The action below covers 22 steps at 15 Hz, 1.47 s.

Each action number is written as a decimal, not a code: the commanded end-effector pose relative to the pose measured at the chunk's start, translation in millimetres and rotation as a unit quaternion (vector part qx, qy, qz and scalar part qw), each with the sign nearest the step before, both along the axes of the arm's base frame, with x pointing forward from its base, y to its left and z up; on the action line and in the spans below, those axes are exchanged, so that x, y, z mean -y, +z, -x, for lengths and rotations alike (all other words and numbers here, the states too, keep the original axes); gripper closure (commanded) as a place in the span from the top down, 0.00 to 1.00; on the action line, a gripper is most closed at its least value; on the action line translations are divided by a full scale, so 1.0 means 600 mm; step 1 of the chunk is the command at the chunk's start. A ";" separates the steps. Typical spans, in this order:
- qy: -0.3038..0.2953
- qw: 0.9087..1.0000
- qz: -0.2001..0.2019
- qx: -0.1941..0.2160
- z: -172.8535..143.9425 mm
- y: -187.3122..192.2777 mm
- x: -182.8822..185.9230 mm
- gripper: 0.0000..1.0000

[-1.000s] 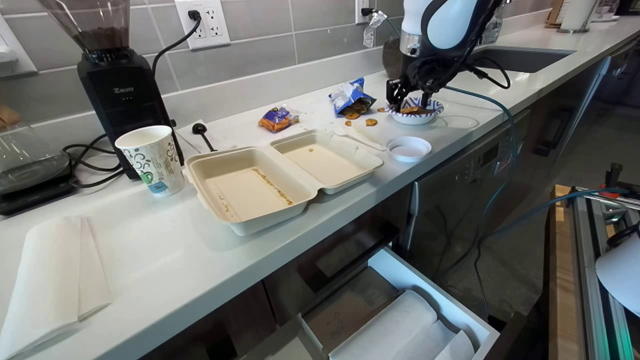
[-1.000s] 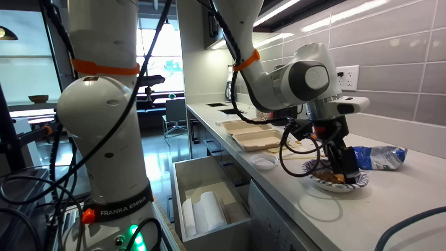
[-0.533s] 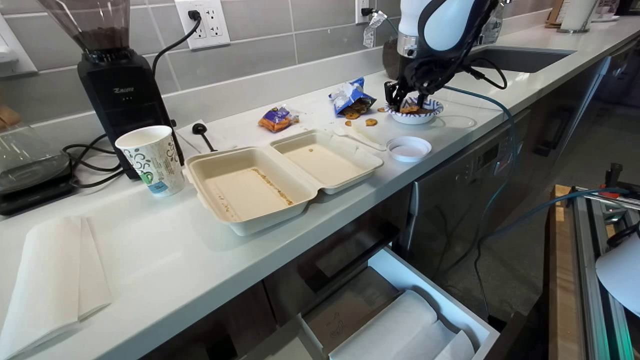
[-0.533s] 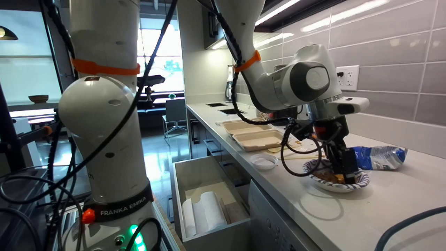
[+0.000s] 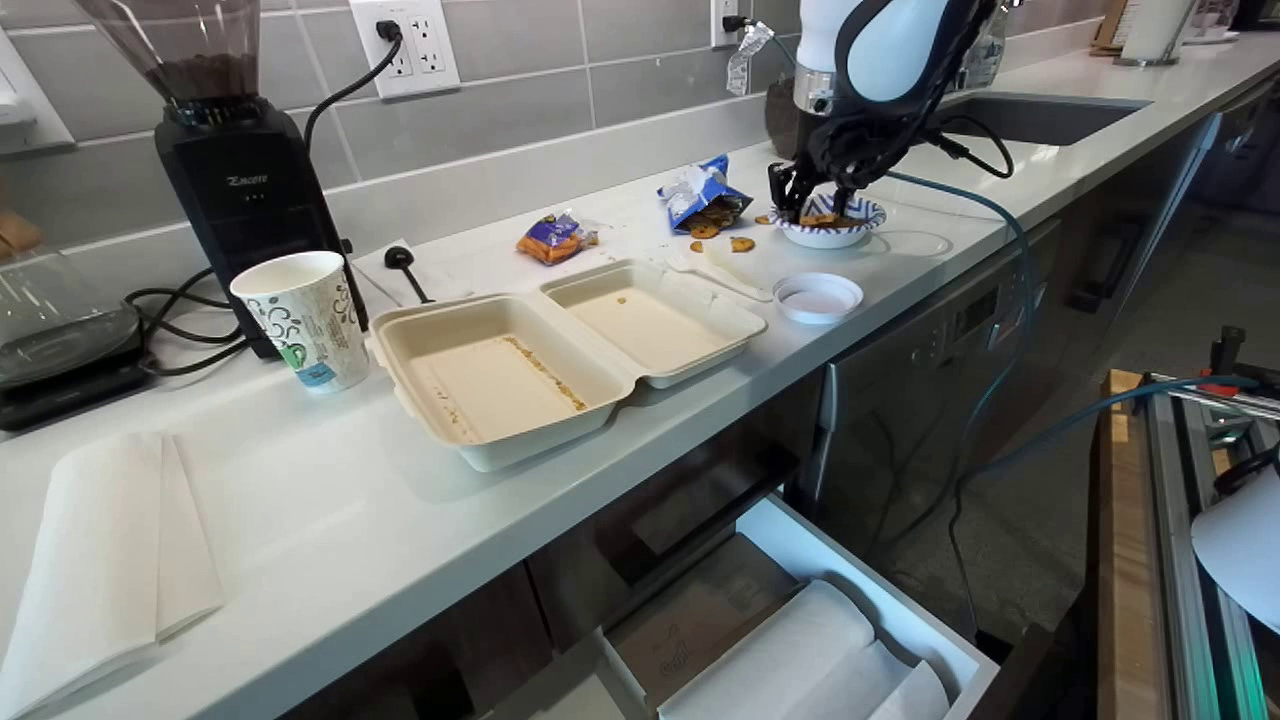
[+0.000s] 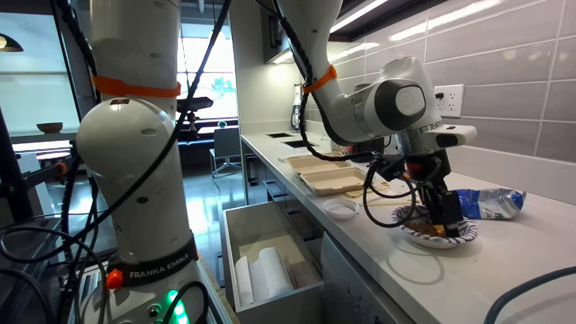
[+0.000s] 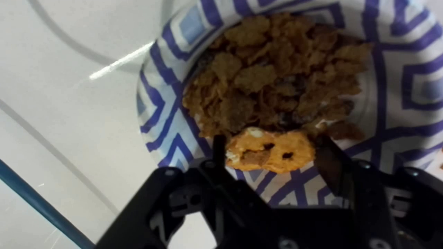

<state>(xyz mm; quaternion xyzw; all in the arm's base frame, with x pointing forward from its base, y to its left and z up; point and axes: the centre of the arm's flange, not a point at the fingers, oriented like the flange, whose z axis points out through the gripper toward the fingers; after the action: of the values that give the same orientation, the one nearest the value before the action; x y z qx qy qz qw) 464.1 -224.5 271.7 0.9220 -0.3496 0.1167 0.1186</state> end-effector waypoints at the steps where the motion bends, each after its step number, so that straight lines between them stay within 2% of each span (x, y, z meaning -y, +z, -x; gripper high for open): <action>1: 0.000 1.000 0.005 0.002 0.003 -0.004 -0.005 0.57; 8: 0.006 1.000 0.005 0.007 0.006 0.007 -0.013 0.53; 13: 0.010 1.000 0.007 0.011 0.015 0.023 -0.017 0.56; 18: 0.019 1.000 0.009 0.017 0.024 0.040 -0.023 0.53; 22: 0.029 0.999 0.012 0.021 0.035 0.056 -0.034 0.54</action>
<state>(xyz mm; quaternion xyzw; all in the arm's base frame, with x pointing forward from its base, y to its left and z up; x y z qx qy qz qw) 459.1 -215.0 297.5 0.9254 -0.3321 0.1396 0.1176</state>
